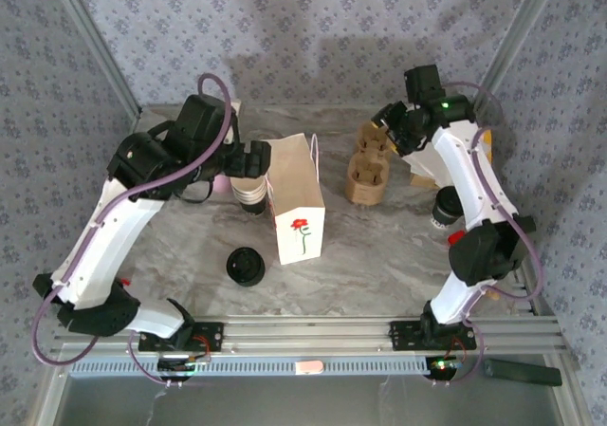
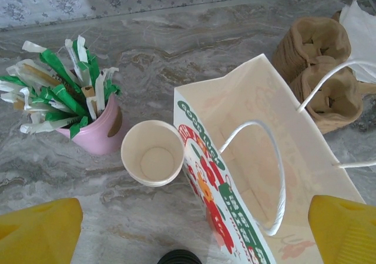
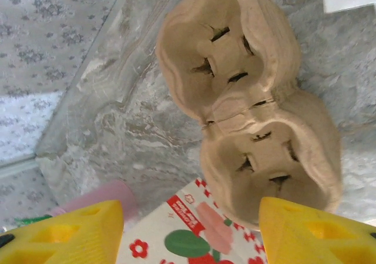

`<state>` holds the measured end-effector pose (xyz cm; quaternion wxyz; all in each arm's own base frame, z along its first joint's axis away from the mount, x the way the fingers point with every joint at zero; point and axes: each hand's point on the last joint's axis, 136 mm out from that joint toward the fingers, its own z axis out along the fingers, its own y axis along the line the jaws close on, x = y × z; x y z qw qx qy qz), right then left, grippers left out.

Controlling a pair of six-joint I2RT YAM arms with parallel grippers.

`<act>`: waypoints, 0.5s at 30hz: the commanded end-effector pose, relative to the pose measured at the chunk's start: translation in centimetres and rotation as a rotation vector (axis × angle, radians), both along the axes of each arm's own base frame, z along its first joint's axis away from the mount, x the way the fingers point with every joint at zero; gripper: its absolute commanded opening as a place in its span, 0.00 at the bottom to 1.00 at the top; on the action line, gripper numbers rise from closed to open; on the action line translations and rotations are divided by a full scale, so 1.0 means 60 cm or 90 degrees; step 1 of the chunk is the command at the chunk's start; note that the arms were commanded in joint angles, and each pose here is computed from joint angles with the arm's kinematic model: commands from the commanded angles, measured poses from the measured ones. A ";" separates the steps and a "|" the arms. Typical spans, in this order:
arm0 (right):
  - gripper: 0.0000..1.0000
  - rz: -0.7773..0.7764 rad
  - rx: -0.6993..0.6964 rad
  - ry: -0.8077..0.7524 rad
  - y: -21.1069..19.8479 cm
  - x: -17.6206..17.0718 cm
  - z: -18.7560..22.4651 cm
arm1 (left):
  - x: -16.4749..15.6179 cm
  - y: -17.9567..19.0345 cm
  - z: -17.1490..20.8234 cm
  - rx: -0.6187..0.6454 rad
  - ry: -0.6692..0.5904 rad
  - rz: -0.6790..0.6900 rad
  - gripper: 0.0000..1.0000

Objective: Pack the takeout coffee

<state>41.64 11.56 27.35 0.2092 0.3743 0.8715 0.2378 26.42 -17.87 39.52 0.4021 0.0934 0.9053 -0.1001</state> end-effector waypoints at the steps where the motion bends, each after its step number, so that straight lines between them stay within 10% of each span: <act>1: 0.64 -0.204 0.064 0.005 -0.006 0.019 0.014 | -0.007 0.006 0.021 -0.042 -0.041 0.008 0.99; 15: 0.63 -0.585 0.124 0.350 0.025 -0.006 -0.101 | -0.023 0.040 0.006 -0.038 -0.065 0.034 1.00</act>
